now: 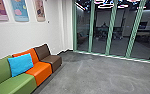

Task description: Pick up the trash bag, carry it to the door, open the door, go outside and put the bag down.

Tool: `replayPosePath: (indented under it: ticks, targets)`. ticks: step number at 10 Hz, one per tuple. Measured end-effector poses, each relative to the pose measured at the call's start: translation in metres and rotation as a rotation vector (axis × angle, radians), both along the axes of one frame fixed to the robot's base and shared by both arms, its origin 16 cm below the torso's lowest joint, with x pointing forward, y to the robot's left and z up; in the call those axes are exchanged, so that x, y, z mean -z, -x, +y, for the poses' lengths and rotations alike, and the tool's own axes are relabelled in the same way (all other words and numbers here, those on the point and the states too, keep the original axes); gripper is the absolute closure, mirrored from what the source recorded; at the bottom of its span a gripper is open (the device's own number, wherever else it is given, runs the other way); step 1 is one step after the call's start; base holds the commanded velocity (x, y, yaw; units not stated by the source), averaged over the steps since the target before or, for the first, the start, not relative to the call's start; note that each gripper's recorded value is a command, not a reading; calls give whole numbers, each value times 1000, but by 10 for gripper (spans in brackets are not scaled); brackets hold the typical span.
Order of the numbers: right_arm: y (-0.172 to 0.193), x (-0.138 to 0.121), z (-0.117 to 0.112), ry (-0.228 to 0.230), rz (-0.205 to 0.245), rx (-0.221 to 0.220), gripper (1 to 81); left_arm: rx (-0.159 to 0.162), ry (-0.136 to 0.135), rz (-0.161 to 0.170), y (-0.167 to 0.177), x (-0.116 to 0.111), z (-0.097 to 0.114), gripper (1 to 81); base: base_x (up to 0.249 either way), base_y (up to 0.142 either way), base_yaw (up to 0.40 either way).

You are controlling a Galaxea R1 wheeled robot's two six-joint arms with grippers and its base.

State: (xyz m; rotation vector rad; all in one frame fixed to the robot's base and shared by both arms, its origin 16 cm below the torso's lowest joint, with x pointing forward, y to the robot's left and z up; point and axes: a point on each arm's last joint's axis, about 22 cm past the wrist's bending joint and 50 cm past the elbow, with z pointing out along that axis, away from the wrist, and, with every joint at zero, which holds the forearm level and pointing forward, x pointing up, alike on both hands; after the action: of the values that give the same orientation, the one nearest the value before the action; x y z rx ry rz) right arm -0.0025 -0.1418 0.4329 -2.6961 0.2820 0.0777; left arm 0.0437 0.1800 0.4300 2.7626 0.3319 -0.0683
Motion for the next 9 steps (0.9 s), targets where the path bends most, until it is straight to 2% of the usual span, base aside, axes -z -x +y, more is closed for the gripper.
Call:
replayPosePath:
  ticks: [9]
  targets:
    - [0, 0, -1, 2, 0, 0, 10, 3, 0, -2, 0, 0, 0, 811, 0, 0, -334]
